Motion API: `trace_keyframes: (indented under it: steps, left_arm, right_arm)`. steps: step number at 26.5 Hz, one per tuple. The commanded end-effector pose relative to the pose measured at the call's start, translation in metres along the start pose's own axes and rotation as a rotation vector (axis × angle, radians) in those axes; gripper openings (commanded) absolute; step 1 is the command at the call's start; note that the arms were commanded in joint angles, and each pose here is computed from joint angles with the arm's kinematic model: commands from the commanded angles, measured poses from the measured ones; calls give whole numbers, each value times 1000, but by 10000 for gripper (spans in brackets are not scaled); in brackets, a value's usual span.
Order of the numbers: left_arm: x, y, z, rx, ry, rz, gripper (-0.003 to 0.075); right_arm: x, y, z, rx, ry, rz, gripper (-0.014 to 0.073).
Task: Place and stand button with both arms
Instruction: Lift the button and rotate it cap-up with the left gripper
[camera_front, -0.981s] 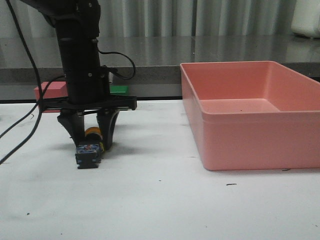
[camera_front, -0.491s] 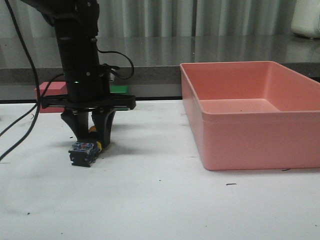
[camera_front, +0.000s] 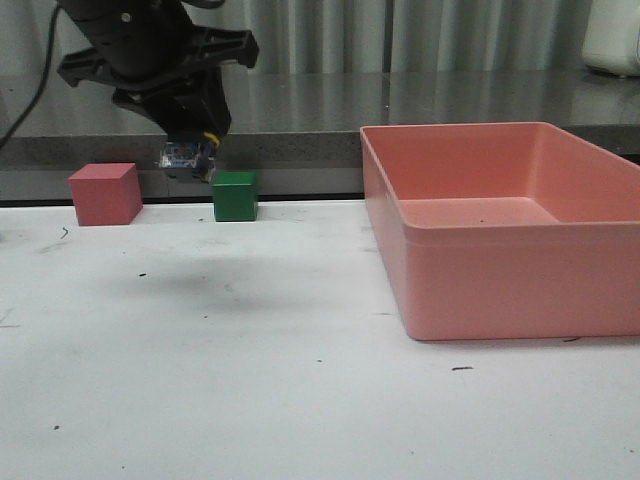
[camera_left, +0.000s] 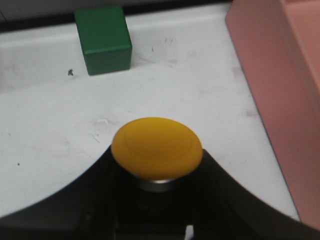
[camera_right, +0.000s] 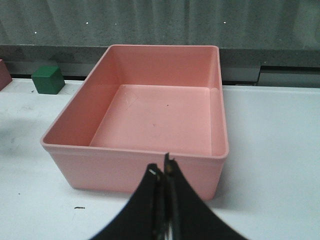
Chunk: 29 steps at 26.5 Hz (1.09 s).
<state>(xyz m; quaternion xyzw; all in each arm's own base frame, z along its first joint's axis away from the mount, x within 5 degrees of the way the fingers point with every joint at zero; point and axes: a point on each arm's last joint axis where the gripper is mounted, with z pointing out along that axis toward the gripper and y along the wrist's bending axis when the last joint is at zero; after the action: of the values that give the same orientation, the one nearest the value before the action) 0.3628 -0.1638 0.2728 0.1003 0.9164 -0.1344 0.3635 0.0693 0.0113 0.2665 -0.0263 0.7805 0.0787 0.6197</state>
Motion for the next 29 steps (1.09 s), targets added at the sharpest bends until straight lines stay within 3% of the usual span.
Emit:
trace_keyframes:
  steps: [1,16,25,29]
  left_arm:
    - [-10,-5,-42,46,-260,4,150]
    - [66,11,-100,115,-762,116,150]
    - [97,17,-88,131,-812,115,150]
    - [104,19,-72,123,-758,114,150]
  right_arm:
    - [-16,1,-3,-2,-103,-15,-68]
    - [-16,1,-3,-2,-103,-15,-68]
    - [-16,1,-3,-2,-103,-15,-68]
    - [-16,1,-3,-2,-103,-15,-68]
